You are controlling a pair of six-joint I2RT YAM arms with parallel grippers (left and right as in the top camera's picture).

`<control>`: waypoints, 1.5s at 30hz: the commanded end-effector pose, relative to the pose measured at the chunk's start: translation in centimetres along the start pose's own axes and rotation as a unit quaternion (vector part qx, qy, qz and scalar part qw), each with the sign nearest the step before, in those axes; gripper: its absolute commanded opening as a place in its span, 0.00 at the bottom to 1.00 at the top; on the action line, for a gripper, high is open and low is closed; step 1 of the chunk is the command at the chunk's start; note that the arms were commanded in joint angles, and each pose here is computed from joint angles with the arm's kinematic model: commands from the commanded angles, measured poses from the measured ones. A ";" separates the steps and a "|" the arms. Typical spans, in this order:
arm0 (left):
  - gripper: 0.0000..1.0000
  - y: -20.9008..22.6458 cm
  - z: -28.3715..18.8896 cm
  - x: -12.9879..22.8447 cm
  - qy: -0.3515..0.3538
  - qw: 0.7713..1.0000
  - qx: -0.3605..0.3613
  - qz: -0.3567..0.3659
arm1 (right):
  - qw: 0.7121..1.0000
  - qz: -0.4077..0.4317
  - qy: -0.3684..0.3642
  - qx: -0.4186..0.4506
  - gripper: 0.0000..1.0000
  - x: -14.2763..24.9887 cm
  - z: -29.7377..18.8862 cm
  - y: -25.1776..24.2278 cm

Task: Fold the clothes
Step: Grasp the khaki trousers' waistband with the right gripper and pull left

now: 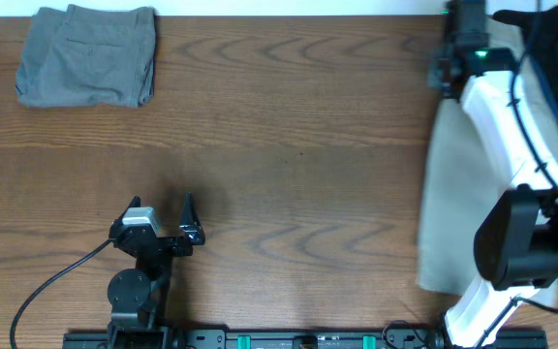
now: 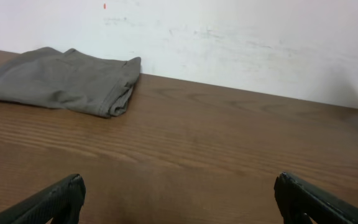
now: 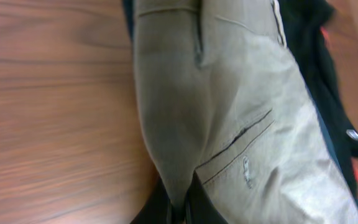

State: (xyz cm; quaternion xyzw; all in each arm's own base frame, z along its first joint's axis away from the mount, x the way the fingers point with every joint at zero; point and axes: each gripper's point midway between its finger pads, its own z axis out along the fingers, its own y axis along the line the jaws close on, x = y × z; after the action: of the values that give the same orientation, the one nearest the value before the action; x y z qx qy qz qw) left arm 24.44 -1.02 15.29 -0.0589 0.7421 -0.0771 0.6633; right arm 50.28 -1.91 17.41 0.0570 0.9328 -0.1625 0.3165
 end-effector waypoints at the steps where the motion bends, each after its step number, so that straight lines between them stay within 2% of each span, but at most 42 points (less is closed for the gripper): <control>1: 0.98 0.7 0.1 1.5 0.021 1.000 -0.016 0.006 | 0.999 -0.007 -0.034 -0.038 0.01 -1.5 -2.8 3.2; 4: 0.98 0.7 0.1 1.5 0.021 1.000 -0.016 0.006 | 0.998 -0.022 -0.039 -0.050 0.01 -1.4 -3.5 5.1; 9: 0.98 0.7 0.1 1.5 0.021 1.000 -0.016 0.006 | 0.997 0.006 -0.036 -0.061 0.01 -1.2 -3.9 6.0; 14: 0.98 0.7 0.1 1.5 0.021 1.000 -0.016 0.006 | 0.992 0.000 -0.020 -0.125 0.01 -0.6 -4.2 8.2; 23: 0.98 0.7 0.1 1.5 0.021 1.000 -0.016 0.006 | 0.991 0.000 -0.014 -0.134 0.01 -0.3 -4.1 8.2; 26: 0.98 0.7 0.1 1.5 0.021 1.000 -0.016 0.006 | 0.991 -0.001 -0.012 -0.132 0.11 -0.2 -4.1 8.1; 29: 0.98 0.7 0.1 1.5 0.021 1.000 -0.016 0.006 | 0.991 -0.002 -0.010 -0.132 0.12 -0.1 -4.1 8.1; 31: 0.98 0.7 0.1 1.5 0.021 1.000 -0.016 0.006 | 0.991 -0.001 -0.011 -0.133 0.11 -0.2 -4.1 8.1; 33: 0.98 0.7 0.1 1.5 0.021 1.000 -0.016 0.006 | 0.991 -0.001 -0.011 -0.133 0.01 -0.2 -4.1 8.1; 40: 0.98 0.7 0.1 1.5 0.021 1.000 -0.016 0.006 | 0.991 -0.001 -0.010 -0.135 0.01 -0.1 -4.1 8.2; 44: 0.98 0.7 0.1 1.5 0.021 1.000 -0.016 0.006 | 0.987 -0.005 0.000 -0.163 0.44 0.3 -4.0 9.5; 45: 0.98 0.7 0.1 1.5 0.021 1.000 -0.016 0.006 | 0.985 -0.008 0.005 -0.171 0.47 0.6 -3.7 10.0</control>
State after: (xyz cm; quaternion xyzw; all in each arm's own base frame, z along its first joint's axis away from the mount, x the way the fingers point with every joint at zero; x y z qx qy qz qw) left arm 24.44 -1.02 15.30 -0.0588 0.7419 -0.0770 0.6634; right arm 49.62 7.70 16.74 0.0041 0.9493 -0.0293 0.3131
